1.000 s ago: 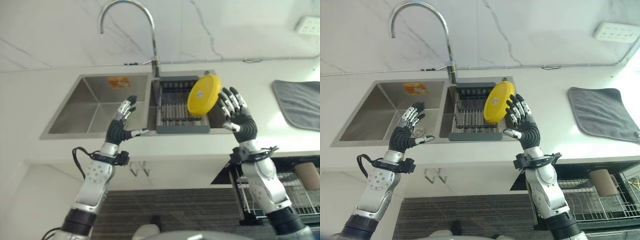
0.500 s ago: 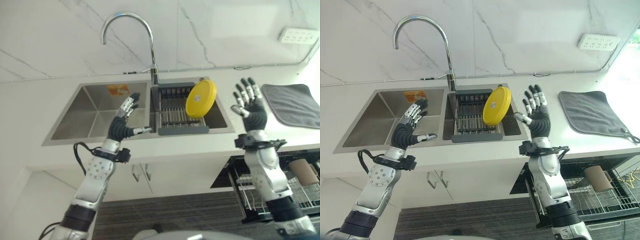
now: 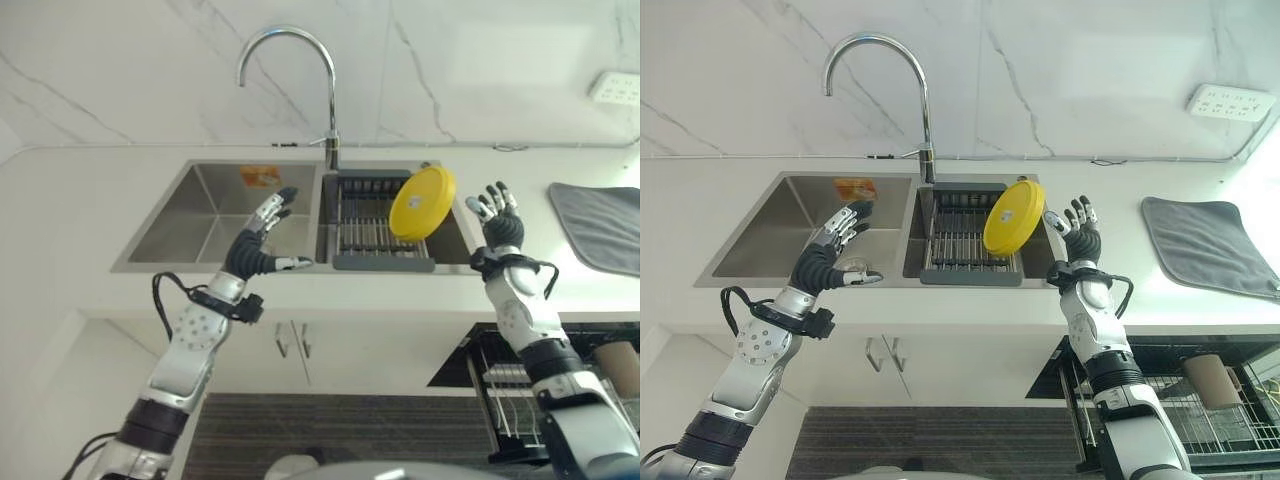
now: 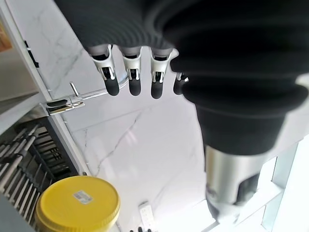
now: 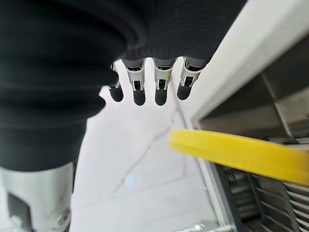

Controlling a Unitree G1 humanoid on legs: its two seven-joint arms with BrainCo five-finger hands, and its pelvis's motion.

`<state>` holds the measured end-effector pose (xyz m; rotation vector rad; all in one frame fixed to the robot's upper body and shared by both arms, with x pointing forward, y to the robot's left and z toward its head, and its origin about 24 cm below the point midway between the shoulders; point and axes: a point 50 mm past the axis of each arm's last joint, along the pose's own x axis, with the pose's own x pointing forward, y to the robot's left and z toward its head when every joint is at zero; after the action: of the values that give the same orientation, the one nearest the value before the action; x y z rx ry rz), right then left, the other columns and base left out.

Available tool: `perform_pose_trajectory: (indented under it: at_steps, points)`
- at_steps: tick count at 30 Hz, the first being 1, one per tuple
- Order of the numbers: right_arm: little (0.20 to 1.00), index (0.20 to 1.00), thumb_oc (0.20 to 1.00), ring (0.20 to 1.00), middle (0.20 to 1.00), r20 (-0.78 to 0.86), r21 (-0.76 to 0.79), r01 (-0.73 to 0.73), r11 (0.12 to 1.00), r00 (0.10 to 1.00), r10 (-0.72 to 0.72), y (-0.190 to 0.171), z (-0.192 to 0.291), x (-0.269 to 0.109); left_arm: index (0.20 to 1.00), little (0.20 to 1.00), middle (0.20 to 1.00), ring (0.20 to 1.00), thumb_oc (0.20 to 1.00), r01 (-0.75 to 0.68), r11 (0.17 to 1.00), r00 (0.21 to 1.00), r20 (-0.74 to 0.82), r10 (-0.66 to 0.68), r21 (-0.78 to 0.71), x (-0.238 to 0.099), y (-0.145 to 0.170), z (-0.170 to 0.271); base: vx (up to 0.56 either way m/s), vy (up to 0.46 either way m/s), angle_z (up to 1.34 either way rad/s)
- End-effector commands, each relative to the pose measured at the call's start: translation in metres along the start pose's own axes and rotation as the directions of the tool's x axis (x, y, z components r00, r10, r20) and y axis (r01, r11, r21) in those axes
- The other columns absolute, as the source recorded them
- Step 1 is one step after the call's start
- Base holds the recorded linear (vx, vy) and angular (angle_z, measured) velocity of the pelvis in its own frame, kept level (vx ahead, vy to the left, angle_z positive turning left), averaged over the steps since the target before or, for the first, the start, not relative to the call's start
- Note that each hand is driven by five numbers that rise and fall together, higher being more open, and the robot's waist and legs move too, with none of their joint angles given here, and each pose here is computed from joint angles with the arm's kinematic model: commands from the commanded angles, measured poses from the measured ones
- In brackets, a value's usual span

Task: Place the dishes in the dishwasher.

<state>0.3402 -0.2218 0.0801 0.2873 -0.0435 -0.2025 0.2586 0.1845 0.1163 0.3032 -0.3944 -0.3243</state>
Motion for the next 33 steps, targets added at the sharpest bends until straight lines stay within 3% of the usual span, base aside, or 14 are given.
perform_pose_trajectory:
  at_steps: [1,19,33]
  points:
    - [1.000,1.000,1.000,1.000,1.000,0.125,0.076,-0.045,0.996,0.992,0.036,0.017,0.035,0.018,1.000,1.000,1.000,1.000,1.000,0.028,1.000,0.993,0.111,-0.028,0.004,0.014,0.006,0.021,0.06,-0.019,0.16]
    - [1.000,1.000,1.000,1.000,1.000,0.027,0.132,0.160,0.978,0.986,-0.165,-0.020,0.033,0.038,1.000,1.000,1.000,1.000,1.000,0.080,0.996,0.991,0.104,-0.084,0.043,0.011,0.019,0.025,0.05,-0.018,0.07]
    - [1.000,1.000,1.000,1.000,1.000,0.012,0.045,0.153,0.987,0.988,-0.154,-0.039,0.056,0.050,1.000,1.000,1.000,1.000,1.000,0.135,0.989,0.985,0.103,-0.141,0.066,0.013,0.022,0.030,0.05,-0.018,0.06]
